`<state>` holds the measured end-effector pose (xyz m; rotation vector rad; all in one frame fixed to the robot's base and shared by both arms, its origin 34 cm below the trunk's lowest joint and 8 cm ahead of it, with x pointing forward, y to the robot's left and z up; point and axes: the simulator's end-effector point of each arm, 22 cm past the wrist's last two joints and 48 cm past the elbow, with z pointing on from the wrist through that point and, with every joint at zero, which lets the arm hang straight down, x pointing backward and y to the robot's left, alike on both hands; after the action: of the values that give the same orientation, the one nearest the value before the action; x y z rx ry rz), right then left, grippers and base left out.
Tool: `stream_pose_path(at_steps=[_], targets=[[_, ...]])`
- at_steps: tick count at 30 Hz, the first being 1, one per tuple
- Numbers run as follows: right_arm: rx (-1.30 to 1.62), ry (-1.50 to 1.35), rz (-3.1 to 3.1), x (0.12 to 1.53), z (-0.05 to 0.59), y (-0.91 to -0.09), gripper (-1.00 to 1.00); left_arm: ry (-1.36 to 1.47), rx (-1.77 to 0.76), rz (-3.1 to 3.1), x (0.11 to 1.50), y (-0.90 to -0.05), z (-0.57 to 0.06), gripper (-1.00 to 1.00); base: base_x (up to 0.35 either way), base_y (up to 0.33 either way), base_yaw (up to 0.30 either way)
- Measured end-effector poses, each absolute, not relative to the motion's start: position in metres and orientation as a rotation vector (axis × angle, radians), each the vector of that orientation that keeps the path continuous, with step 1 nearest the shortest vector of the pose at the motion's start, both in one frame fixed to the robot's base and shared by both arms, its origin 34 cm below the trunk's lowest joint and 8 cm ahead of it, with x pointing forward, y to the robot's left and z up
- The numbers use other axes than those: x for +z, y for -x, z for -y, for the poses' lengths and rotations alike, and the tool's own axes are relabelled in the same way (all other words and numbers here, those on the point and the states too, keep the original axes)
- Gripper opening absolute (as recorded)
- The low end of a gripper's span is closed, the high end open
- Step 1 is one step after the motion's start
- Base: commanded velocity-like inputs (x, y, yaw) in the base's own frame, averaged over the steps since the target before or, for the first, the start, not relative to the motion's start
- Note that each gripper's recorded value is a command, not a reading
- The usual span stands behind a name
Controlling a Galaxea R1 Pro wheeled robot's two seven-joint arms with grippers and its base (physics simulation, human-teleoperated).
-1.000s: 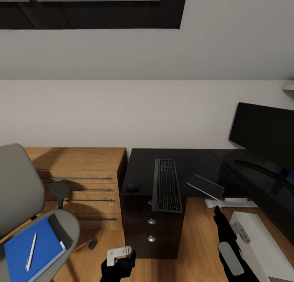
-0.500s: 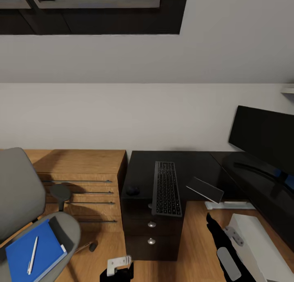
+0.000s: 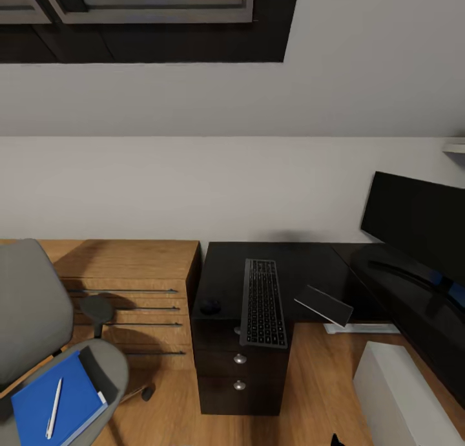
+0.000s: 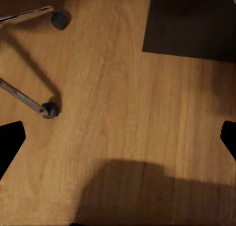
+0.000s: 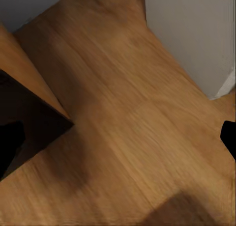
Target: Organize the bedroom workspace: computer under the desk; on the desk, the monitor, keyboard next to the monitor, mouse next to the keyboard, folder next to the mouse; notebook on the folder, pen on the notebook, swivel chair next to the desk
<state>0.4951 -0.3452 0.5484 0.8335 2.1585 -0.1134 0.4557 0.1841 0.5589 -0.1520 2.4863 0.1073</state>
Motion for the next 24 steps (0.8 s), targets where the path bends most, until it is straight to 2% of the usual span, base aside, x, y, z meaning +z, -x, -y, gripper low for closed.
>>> stream_pose_path(at_steps=[10,24], targets=[[-0.121,-0.814,-2.208,0.553,0.334,-0.474,1.00,0.217,0.228,-2.431,0.556,-0.435,-0.212,1.00,0.000,0.000,0.000],[-0.110,-0.740,-2.205,0.579,0.325,-0.480,1.00,0.261,0.241,-2.403,0.579,-0.436,-0.219,1.00,0.000,0.000,0.000]])
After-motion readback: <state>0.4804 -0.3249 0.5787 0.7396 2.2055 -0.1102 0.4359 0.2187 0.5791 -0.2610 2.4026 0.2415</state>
